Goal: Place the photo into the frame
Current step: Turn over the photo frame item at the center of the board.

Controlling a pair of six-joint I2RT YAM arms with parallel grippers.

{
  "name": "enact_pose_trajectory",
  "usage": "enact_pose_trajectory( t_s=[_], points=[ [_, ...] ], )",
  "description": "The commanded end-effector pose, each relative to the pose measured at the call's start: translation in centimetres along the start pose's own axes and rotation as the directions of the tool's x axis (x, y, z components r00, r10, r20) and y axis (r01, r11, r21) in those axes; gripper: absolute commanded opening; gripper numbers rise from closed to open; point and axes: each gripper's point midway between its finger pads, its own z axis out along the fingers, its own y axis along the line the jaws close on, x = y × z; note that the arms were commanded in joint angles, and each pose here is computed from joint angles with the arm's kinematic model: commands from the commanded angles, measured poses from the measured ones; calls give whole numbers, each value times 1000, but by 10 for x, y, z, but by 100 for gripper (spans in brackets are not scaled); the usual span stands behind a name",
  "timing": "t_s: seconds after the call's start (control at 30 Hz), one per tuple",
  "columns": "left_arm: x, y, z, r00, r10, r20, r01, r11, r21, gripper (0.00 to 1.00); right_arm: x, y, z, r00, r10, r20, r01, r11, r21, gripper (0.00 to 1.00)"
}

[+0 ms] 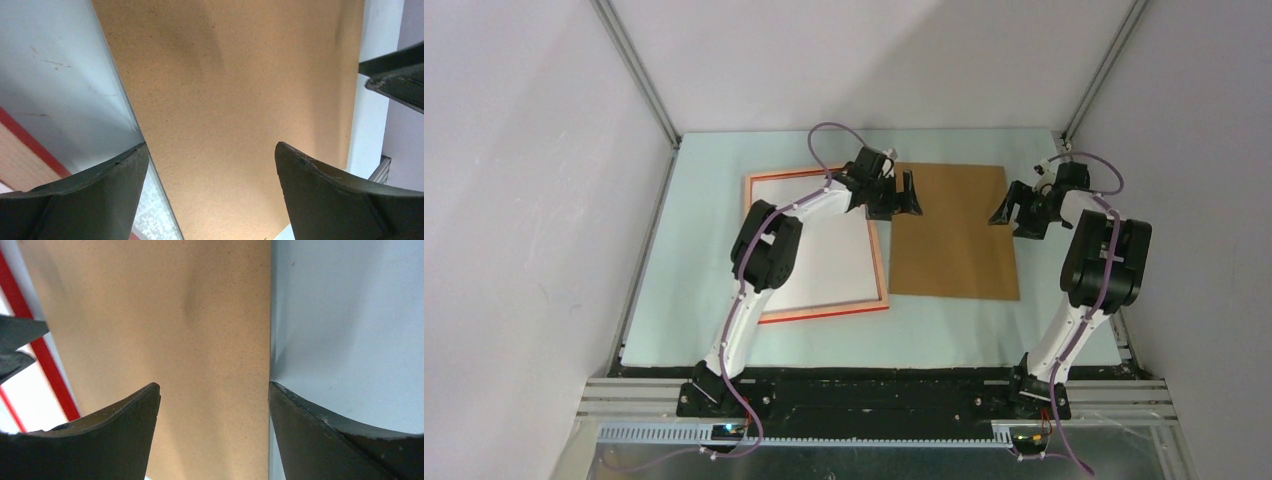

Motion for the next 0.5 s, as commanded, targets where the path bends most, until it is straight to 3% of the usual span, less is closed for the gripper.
enact_pose_trajectory(
  t_s=[0.0, 0.47],
  points=[
    [28, -21, -9, 995, -30, -92, 34, 999, 40, 100, 3, 85, -48, 999, -32, -13, 26, 951, -307, 81],
    [36, -46, -21, 994, -21, -107, 30, 996, 82, 100, 5, 165, -138, 983, -141, 114, 179, 848, -499, 80]
  ],
)
